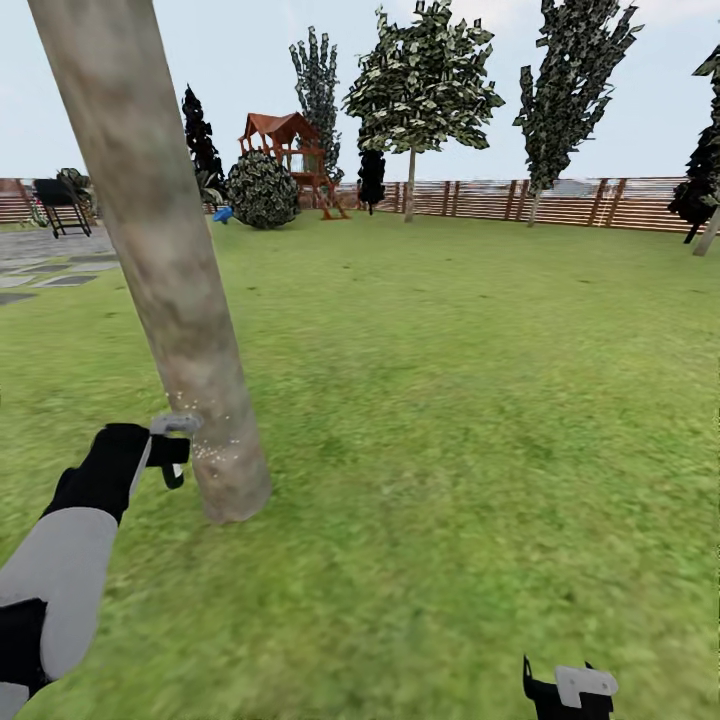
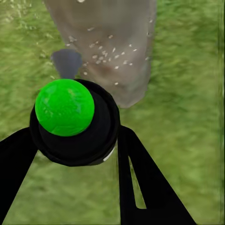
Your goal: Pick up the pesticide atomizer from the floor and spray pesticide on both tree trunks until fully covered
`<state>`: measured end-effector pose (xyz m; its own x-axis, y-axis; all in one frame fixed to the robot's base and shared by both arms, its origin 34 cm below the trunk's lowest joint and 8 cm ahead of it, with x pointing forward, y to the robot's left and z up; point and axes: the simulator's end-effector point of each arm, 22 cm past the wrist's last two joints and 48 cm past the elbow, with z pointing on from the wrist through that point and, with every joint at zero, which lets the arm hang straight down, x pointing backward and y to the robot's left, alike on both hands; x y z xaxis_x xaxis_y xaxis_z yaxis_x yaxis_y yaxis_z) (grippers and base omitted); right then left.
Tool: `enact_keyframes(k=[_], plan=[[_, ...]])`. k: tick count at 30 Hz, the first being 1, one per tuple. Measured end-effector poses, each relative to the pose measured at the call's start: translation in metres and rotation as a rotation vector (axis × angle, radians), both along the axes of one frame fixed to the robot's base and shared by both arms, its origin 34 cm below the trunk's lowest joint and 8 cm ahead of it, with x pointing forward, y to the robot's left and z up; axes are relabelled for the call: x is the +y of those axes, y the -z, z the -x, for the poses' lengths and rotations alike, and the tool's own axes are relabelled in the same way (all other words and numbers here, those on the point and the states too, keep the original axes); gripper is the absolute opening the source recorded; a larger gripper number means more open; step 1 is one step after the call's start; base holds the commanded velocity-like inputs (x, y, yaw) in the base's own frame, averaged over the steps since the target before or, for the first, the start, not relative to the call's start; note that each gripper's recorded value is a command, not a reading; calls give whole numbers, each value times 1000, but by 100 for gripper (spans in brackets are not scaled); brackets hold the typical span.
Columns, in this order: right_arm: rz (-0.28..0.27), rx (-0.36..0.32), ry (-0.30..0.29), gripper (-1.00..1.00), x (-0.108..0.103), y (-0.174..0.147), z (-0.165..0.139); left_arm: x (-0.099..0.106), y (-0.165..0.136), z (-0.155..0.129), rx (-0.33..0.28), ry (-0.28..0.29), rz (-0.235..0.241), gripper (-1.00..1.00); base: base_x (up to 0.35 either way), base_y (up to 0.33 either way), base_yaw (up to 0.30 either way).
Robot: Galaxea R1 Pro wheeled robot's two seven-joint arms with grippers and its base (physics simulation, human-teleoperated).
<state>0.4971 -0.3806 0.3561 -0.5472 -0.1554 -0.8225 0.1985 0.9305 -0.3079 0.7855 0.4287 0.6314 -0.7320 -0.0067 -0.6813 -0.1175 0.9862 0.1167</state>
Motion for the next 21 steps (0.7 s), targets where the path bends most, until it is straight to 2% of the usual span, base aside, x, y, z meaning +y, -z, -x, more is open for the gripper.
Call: enact_keyframes(k=[2,5,9,11,12,16,21], plan=[[0,0,0,100,0,0,0,-17,-19,-14,-23,12,23,-100,-20,0,0],[0,0,-1,100,0,0,0,-22,-38,-20,-5,-1,38,-100,-4,0,0],[0,-1,0,100,0,0,0,12,-51,-16,-8,-43,0,-100,0,0,0],[1,-1,0,100,0,0,0,22,-50,-13,-8,-53,-12,-100,0,0,0],[1,-2,-1,100,0,-1,0,28,-48,-10,-7,-60,-19,-100,0,0,0],[1,-2,-1,100,0,-1,-1,29,-17,7,40,-61,-15,-100,0,-27,14],[1,-3,0,100,0,-1,-1,29,13,25,92,-62,-13,-100,0,-10,243]])
